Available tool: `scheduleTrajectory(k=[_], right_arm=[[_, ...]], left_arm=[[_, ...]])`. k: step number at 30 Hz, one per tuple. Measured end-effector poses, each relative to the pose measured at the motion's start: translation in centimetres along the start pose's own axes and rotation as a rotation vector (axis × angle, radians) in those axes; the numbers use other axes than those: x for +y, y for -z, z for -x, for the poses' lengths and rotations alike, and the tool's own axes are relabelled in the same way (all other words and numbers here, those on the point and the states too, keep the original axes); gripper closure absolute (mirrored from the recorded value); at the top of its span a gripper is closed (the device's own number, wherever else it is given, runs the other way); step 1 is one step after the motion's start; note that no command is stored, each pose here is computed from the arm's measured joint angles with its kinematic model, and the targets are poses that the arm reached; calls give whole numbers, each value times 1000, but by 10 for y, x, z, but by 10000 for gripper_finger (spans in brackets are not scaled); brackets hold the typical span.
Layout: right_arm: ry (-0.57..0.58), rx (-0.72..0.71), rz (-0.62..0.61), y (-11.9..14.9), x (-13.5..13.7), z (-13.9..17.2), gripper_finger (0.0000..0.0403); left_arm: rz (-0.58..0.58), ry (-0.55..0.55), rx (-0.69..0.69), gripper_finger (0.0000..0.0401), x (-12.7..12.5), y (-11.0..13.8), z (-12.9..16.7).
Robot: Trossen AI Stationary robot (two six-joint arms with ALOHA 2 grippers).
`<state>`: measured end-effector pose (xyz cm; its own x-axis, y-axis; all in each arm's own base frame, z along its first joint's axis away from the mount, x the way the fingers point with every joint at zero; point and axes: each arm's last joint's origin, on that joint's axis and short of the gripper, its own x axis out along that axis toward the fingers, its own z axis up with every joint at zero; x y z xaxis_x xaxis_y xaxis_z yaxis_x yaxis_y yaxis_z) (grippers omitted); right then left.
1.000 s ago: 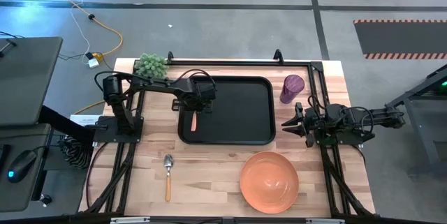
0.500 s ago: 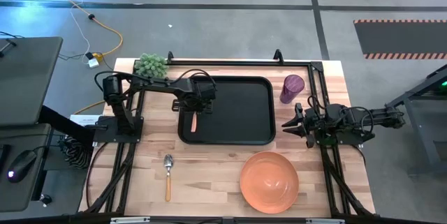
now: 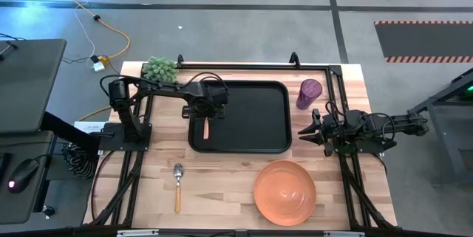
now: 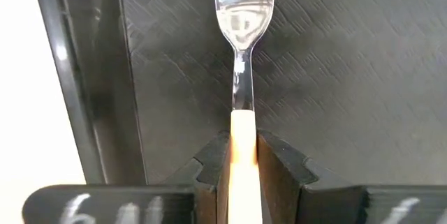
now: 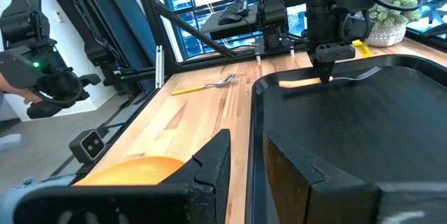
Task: Pick and place plate/cup/fork/spoon on tray
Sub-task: Put the orange fork into the black tray
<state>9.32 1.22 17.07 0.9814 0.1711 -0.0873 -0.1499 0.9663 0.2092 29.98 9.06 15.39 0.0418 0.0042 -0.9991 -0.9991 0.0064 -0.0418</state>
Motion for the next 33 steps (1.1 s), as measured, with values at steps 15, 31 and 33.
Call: scheduleTrajectory(k=[15, 31, 33], right_arm=[[4, -1, -2, 0, 0, 0, 324], [4, -1, -2, 0, 0, 0, 324], [4, -1, -2, 0, 0, 0, 324]], left_arm=[[-33, -13, -43, 341, 0, 1, 0], [-41, -18, -58, 341, 0, 1, 0], [-40, -17, -62, 341, 0, 0, 0]])
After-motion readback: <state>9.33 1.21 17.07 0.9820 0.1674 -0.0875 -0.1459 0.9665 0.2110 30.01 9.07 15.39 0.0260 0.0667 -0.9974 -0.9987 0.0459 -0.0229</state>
